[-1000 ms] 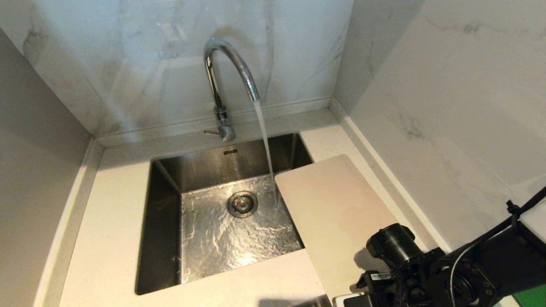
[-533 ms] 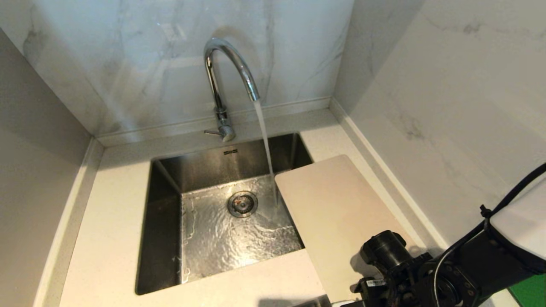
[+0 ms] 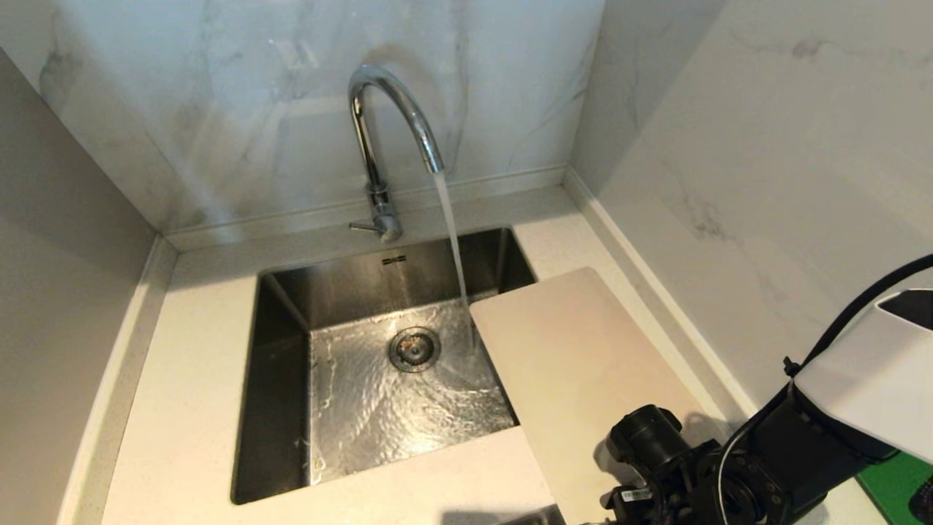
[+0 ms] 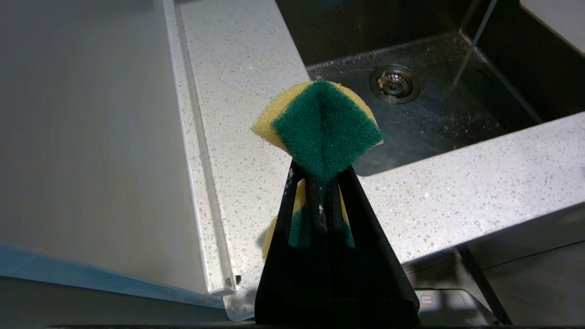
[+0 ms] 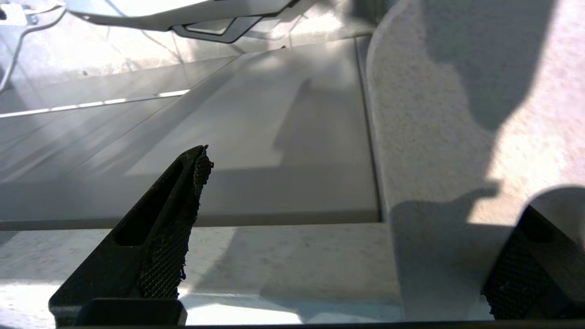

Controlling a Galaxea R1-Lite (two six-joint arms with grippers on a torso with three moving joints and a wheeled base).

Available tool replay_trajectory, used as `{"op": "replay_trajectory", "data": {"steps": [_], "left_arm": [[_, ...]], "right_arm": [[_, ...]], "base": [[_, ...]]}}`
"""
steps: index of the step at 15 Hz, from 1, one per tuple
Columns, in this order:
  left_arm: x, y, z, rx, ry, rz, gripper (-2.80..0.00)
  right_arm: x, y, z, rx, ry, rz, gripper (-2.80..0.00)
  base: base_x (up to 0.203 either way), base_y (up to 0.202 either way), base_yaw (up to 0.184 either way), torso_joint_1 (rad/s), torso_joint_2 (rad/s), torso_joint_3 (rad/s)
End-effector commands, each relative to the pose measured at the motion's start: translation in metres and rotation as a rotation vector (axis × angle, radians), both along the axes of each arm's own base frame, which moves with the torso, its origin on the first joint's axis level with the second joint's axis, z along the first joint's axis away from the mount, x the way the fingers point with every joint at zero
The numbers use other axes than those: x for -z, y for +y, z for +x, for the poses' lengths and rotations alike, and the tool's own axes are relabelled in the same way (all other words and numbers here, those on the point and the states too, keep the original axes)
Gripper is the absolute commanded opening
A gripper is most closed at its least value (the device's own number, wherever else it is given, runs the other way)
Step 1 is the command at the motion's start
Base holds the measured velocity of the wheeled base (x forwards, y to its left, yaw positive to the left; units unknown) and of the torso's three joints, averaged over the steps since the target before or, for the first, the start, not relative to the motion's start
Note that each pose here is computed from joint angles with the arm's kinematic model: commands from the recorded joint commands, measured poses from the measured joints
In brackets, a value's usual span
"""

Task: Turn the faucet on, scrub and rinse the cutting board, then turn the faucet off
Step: Pick up the cutting board

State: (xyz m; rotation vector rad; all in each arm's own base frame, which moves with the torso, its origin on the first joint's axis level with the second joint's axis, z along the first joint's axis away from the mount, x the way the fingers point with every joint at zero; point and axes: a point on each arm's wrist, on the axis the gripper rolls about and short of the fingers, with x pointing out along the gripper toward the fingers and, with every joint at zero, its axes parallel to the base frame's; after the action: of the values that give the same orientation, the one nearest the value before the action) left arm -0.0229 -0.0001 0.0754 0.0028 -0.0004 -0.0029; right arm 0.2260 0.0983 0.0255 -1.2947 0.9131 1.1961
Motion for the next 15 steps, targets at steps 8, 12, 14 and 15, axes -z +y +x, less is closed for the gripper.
{"op": "replay_trajectory", "data": {"steps": [8,12,14,15], "left_arm": [[0.0,0.0,0.0,0.0,0.001,0.0,-2.8],[0.0,0.0,0.0,0.0,0.001,0.0,-2.8],[0.001,0.0,0.0,0.0,0.002,0.0,-2.8],[0.0,0.0,0.0,0.0,0.0,0.0,-2.8]], "right_arm": [[0.016,0.006,-0.006,-0.036,-0.004,-0.01,0.0],[0.02,0.006,-0.007,-0.028,-0.02,-0.003,0.0],[0.021,0.006,-0.008,-0.028,-0.016,-0.007,0.0],[0.022,0.006,-0.008,-0.029,-0.012,-0.009,0.0]], "base": [[0.0,0.0,0.0,0.0,0.0,0.0],[0.0,0.0,0.0,0.0,0.0,0.0],[0.0,0.0,0.0,0.0,0.0,0.0],[0.0,0.0,0.0,0.0,0.0,0.0]]}}
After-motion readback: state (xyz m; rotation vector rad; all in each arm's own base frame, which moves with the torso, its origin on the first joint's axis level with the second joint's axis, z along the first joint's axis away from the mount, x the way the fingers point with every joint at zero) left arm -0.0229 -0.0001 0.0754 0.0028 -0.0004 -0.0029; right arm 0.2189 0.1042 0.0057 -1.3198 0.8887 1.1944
